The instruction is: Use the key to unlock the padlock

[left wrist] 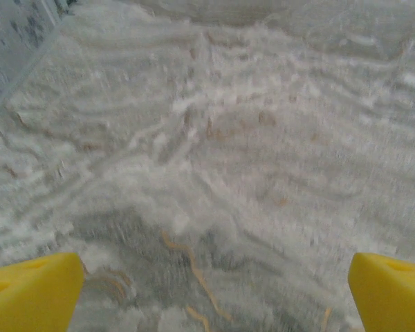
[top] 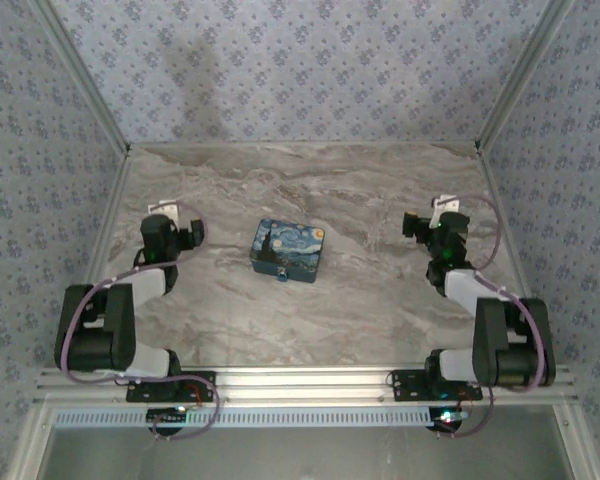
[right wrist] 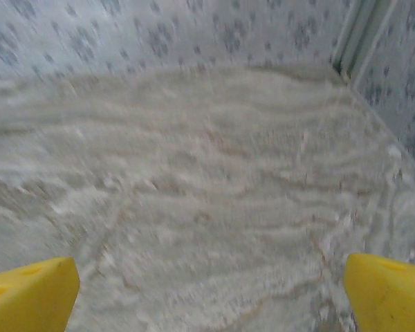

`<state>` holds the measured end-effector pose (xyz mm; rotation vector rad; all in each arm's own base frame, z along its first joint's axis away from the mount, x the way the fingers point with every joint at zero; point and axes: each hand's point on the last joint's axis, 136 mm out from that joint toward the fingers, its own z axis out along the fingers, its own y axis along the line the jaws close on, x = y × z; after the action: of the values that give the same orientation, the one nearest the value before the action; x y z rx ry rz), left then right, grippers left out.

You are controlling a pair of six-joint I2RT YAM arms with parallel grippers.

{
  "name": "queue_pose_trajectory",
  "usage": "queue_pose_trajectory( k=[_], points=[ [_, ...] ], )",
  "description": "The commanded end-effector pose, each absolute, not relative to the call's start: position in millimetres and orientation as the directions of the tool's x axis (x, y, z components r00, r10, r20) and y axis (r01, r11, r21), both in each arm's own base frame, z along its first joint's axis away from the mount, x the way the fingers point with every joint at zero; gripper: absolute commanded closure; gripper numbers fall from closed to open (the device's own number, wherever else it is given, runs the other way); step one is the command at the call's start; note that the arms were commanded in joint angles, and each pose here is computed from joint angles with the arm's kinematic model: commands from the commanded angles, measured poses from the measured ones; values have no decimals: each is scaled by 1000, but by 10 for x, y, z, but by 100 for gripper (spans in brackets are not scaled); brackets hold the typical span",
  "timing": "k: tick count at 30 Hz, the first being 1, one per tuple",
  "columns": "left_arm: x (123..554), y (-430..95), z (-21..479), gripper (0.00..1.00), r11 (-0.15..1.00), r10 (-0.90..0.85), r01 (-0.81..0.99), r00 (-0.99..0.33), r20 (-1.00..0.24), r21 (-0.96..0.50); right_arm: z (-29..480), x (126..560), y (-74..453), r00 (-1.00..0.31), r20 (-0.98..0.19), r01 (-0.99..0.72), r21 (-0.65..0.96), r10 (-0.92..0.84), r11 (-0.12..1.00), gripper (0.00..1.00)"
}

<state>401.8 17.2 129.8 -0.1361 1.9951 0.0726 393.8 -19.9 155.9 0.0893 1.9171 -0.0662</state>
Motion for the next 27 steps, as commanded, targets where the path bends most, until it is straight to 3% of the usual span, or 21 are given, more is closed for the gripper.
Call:
queue_pose_trajectory(
  k=[1, 5, 7, 8, 10, 14, 21, 27],
  points=[
    [3914, 211, 1463, 2, 977, -161, -198, -435, -886, -81, 1702, 3883, -91, -374, -921, 68, 93, 112, 993, 0],
    [3758, 201, 1680, 2, 894, -432, -292, -364, -825, -339, 1923, 3827, -35, -369, -877, 94, 293, 307, 951, 0],
    [3689, 145, 1768, 2, 851, -522, -281, -354, -776, -444, 1782, 3645, -191, -410, -731, 311, 449, 545, 837, 0],
    [3670, 78, 1813, 2, 848, -530, -247, -366, -765, -469, 1759, 3617, -162, -420, -677, 329, 506, 604, 797, 0],
    [3612, -103, 1886, 2, 836, -542, -169, -404, -737, -522, 1796, 3646, -13, -456, -641, 218, 592, 618, 776, 0],
    [3469, -416, 1903, 6, 796, -557, -90, -497, -665, -598, 1797, 3544, 131, -477, -575, 191, 670, 665, 717, 0],
    [3153, -950, 1684, 9, 792, -480, -14, -631, -609, -610, 1693, 3249, 588, -654, -505, 130, 659, 564, 741, 5],
    [3142, -1408, 1449, 9, 789, -407, 43, -710, -574, -613, 1466, 3091, 1111, -771, -457, 58, 645, 444, 762, 10]
  ],
)
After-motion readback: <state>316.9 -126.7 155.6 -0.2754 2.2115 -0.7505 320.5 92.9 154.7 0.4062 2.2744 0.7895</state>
